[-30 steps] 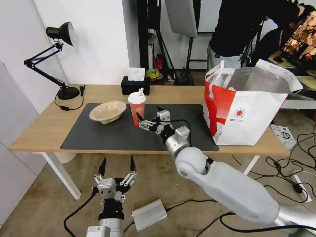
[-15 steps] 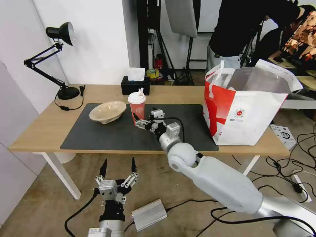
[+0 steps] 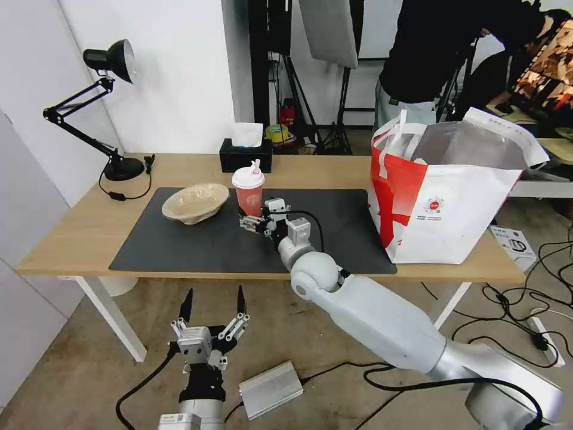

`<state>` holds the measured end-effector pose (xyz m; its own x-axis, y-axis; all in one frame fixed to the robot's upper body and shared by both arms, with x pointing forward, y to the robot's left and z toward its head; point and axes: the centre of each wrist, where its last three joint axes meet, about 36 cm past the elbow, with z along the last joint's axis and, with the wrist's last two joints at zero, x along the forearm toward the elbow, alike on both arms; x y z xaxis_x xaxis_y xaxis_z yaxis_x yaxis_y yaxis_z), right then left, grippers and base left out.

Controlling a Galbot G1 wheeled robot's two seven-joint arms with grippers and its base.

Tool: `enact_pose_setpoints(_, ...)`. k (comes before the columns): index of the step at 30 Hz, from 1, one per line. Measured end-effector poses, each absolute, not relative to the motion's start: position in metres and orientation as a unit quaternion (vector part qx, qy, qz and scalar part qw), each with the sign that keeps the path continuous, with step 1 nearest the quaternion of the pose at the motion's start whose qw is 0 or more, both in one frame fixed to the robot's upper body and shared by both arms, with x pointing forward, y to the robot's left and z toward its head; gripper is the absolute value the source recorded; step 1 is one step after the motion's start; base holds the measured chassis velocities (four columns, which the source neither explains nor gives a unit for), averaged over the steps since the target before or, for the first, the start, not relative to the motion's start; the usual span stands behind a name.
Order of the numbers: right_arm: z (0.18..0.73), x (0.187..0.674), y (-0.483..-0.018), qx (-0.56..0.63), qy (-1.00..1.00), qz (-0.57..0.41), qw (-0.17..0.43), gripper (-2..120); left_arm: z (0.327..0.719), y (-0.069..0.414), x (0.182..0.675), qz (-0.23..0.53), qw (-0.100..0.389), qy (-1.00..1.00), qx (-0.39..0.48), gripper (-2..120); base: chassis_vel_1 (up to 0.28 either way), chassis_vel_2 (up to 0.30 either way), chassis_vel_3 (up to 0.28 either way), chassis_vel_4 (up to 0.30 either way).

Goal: Pick up the trash from the table and place it into the takeout bag.

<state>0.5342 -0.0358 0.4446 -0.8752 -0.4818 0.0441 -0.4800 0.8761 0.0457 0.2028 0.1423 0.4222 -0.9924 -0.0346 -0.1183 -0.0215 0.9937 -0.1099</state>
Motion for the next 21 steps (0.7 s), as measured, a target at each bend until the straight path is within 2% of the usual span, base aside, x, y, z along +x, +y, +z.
enact_pose_setpoints(21,0.438,0.567,-0.030,0.254,-0.967,-0.014,0.026,100,0.418,0.141,0.206,-0.058,0.058,0.996,-0.021,100,0.000,0.000,0.000,0.000)
